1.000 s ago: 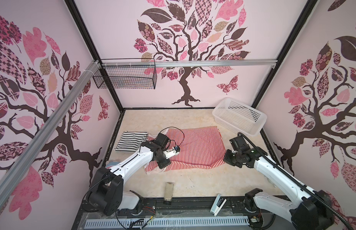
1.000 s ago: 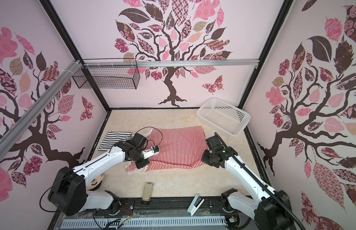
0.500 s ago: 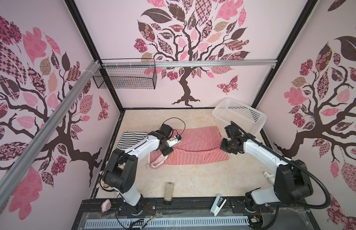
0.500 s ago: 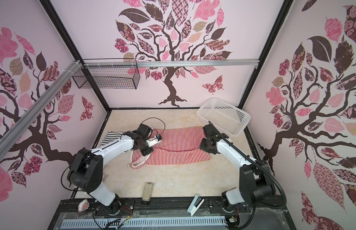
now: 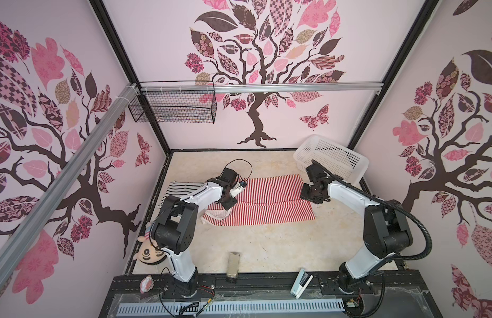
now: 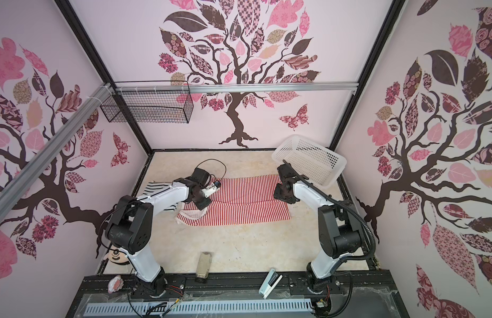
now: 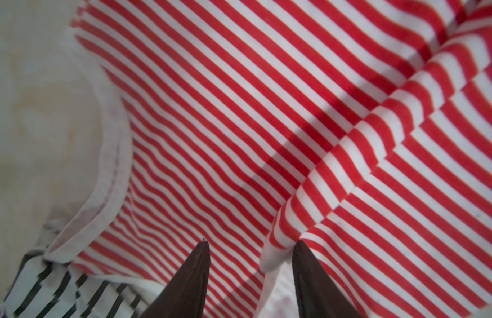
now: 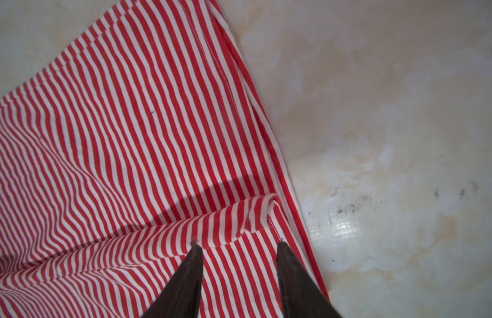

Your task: Fold and stack the tank tops

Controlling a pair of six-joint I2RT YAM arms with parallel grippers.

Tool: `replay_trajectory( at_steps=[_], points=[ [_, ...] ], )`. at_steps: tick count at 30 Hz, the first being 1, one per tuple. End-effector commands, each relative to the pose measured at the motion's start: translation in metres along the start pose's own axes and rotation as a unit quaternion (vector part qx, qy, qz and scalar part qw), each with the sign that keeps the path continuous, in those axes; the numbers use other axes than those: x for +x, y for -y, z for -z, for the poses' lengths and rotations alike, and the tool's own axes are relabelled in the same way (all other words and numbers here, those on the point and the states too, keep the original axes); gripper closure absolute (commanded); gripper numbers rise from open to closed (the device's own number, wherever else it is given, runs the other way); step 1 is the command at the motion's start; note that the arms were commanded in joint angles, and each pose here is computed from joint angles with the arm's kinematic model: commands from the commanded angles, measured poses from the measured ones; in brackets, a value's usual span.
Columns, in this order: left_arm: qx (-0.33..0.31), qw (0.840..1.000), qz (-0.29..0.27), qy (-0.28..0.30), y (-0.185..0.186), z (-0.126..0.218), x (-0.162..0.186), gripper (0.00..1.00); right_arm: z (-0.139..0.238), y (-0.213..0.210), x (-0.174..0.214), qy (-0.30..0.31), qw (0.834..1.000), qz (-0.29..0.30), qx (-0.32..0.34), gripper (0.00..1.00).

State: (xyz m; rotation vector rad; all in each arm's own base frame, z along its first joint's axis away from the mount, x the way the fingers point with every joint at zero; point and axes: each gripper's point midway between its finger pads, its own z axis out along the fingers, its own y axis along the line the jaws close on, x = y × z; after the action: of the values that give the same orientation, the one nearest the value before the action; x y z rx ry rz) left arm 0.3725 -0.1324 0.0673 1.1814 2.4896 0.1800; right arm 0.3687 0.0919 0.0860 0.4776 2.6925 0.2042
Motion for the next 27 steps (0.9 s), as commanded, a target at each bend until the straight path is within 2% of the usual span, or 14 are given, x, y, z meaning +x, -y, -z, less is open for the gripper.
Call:
replay_trajectory(
  at_steps=[1, 6, 9, 13, 22, 27],
  points=[
    [-0.039, 0.997, 0.03, 0.055, -0.014, 0.041, -0.008, 0.43, 0.032, -0.002, -0.004, 0.03, 0.999, 0.002, -0.019, 0.53],
    [-0.006, 0.999, 0.021, 0.043, 0.011, 0.052, 0.023, 0.43, 0.025, -0.014, 0.04, -0.004, 0.998, 0.01, -0.069, 0.61],
    [-0.028, 0.999, 0.025, 0.03, 0.008, 0.041, 0.044, 0.43, 0.012, -0.023, 0.063, -0.025, 0.997, 0.025, -0.074, 0.63],
    [-0.02, 0.999, 0.036, -0.008, 0.003, 0.02, 0.068, 0.44, -0.009, -0.025, 0.077, -0.047, 0.996, 0.022, -0.078, 0.62],
    [-0.05, 0.994, 0.033, -0.087, -0.005, -0.009, 0.11, 0.45, -0.039, -0.007, 0.091, -0.072, 0.997, 0.012, -0.03, 0.57],
    [-0.049, 0.988, 0.051, -0.134, -0.009, -0.016, 0.14, 0.46, -0.05, 0.009, 0.101, -0.083, 0.997, -0.002, 0.005, 0.56]
  ],
)
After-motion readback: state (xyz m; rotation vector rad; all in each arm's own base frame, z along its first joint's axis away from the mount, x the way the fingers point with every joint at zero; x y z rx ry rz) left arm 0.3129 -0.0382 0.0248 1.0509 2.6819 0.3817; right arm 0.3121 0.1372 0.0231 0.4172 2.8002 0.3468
